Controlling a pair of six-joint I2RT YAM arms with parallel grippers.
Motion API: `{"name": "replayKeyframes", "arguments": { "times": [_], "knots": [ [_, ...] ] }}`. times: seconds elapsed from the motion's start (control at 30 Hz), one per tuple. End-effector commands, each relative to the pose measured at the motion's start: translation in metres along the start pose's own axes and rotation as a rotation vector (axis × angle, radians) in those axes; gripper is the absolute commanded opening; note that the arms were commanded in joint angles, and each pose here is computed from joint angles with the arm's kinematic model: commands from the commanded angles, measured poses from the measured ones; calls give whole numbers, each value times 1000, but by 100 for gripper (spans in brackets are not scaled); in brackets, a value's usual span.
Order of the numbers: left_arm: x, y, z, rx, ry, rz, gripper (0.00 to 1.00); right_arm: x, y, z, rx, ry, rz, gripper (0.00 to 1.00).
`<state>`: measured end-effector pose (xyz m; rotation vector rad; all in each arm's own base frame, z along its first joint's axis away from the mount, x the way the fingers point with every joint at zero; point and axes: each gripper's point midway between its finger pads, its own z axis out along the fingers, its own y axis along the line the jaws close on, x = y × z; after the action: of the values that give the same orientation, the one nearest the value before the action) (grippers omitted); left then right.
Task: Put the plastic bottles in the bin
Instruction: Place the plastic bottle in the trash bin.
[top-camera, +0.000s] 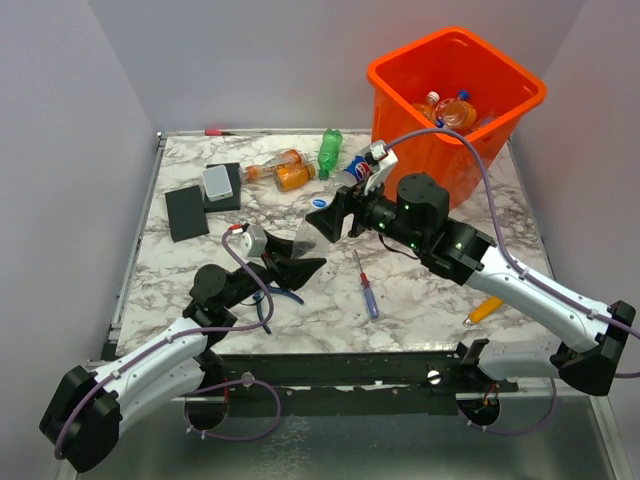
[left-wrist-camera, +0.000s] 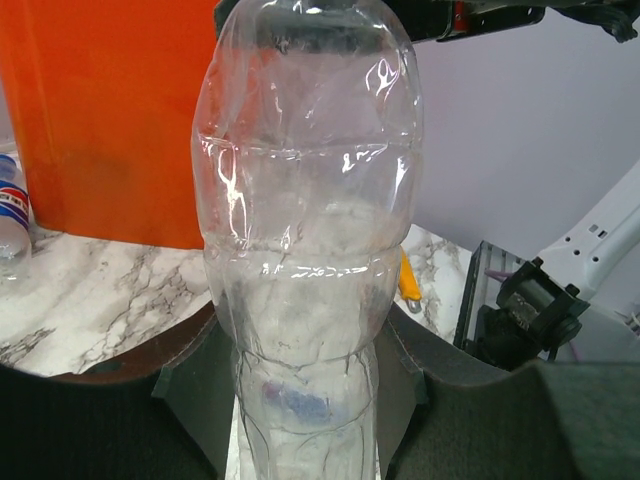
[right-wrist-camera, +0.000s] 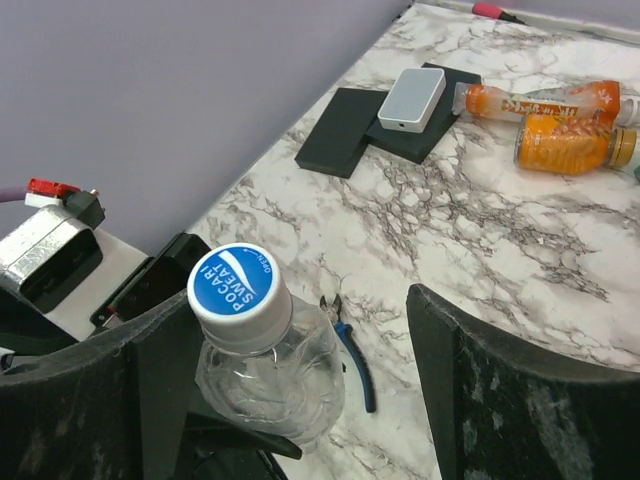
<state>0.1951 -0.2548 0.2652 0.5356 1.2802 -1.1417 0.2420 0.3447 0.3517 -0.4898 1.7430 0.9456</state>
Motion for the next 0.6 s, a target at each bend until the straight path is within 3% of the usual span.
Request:
{"name": "replayKeyframes", "arguments": {
  "times": [0.0, 0.23, 0.37, 0.43, 0.5, 0.57],
  "knots": [
    [-14, -7, 3, 24, -50, 22, 25, -6, 4, -10, -6, -14, -1, 80],
    [-14, -8, 2, 26, -52, 22, 25, 16, 29, 5, -154, 79, 42, 65],
    [-14, -8, 1, 24, -51, 21, 29, 21, 33, 10, -176, 84, 75, 39],
    [-14, -7, 1, 15, -50, 14, 43, 17, 33, 8, -177, 63, 75, 29],
    [-14, -6, 1, 8, -49, 15, 68, 11, 31, 3, -162, 41, 59, 19],
    [-15, -3, 1, -10, -48, 18, 84, 2, 27, -4, -135, 18, 32, 7]
  ]
}}
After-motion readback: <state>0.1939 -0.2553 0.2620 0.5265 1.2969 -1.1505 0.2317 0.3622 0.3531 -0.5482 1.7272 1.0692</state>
